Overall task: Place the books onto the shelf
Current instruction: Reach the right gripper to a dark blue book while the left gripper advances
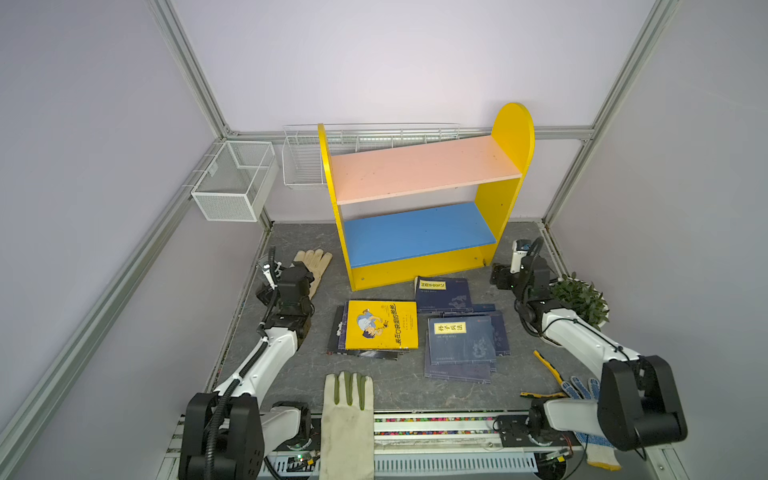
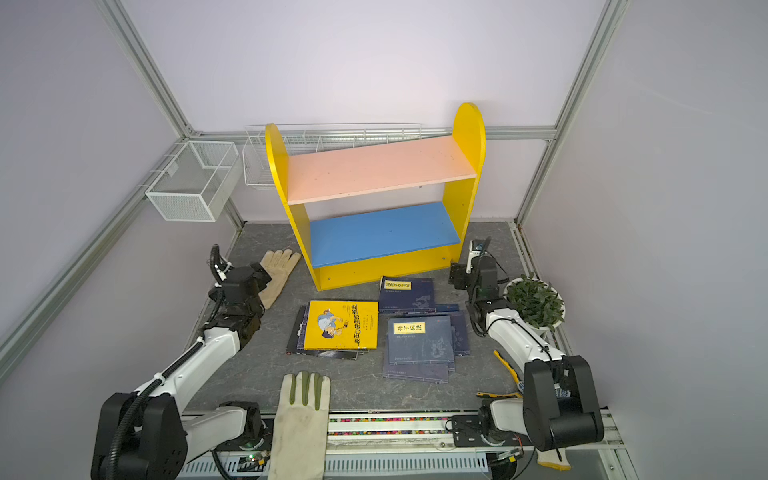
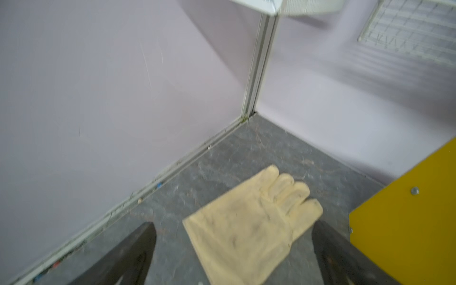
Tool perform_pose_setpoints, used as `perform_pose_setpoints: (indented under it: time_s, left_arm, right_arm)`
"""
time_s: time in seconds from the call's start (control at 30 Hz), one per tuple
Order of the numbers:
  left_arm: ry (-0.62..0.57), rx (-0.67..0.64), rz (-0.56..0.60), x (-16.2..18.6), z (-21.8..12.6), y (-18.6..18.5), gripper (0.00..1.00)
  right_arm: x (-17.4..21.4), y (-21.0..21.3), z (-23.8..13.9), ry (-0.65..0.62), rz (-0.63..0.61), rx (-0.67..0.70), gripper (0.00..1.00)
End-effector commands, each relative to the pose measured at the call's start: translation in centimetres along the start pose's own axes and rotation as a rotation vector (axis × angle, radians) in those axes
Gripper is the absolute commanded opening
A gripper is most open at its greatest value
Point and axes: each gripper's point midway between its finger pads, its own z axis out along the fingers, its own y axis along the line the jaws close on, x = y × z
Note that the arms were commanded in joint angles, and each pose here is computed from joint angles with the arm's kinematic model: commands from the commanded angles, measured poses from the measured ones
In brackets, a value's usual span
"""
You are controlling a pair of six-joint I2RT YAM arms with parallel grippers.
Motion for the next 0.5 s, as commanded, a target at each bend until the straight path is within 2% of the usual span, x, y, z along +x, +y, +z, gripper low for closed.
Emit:
perform_pose_setpoints:
  time_s: [0.0, 0.1, 0.3, 0.4, 0.47]
  left_arm:
    - [0.083, -0.008, 0.134, 3.8, -3.7, -1.7, 0.99]
    - [0.143, 0.184, 0.251, 6.2, -7.2, -6.8, 0.99]
    - [0.381, 0.862, 0.500, 13.3, -14.9, -18.7, 0.99]
    - [0.505, 1.071, 0.623, 16.0, -17.5, -22.4, 0.99]
    - [0.572, 1.151, 0.679, 17.4, -18.3, -24.1, 0.99]
  right_arm:
    - [3.4, 1.9, -2.2, 0.168, 0.073, -0.014, 0.88]
    - [4.9, 3.1, -4.2, 0.246, 0.147, -0.077, 0.88]
    - [10.1, 4.3, -7.9, 0.518, 0.185, -0.169, 0.88]
    - [12.8, 4.0, -9.9, 0.672, 0.168, -0.164, 0.88]
    - [14.5, 3.9, -11.0, 0.775, 0.170, -0.164, 0.89]
